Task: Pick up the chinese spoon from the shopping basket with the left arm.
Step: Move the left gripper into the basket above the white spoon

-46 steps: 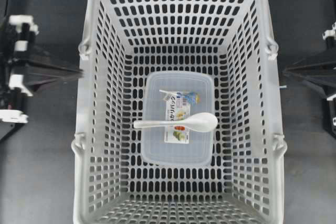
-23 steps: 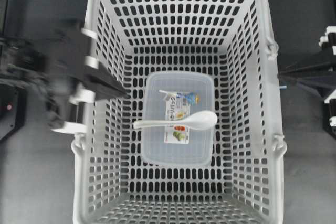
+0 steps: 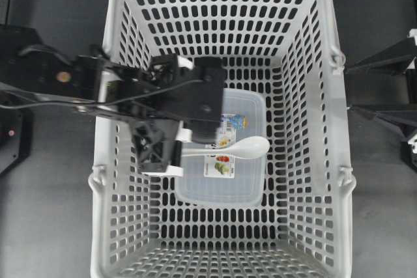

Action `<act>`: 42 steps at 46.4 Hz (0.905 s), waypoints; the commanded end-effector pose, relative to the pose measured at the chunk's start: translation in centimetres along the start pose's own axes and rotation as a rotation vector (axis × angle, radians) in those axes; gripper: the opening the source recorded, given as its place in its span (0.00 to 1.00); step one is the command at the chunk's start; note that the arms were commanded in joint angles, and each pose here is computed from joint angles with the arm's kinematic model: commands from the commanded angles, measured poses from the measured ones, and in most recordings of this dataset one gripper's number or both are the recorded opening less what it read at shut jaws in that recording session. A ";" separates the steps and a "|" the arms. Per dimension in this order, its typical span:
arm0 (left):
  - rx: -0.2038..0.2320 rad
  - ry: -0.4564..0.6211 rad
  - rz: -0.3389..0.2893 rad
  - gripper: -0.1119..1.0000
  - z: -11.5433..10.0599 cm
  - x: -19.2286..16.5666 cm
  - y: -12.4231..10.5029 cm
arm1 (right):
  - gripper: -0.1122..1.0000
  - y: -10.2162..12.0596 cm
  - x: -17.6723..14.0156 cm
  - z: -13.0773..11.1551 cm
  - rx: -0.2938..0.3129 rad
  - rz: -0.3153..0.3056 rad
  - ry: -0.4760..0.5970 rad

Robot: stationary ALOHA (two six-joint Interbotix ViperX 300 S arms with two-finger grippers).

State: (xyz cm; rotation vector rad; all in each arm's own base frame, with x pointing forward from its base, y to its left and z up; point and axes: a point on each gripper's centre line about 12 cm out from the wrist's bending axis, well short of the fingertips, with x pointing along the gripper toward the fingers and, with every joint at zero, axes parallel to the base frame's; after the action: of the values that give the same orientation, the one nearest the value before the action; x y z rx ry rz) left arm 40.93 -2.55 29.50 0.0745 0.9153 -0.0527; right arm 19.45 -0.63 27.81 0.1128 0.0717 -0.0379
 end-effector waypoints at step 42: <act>0.006 0.235 -0.012 0.88 -3.2 10.6 -1.3 | 0.73 -0.3 0.1 0.9 -0.002 -0.016 -0.026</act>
State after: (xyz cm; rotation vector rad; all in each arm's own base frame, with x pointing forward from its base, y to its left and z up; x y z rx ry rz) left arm 44.81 -3.86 19.32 0.0790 1.1494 -0.0623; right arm 19.42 -0.90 27.84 0.1102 0.0695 -0.0515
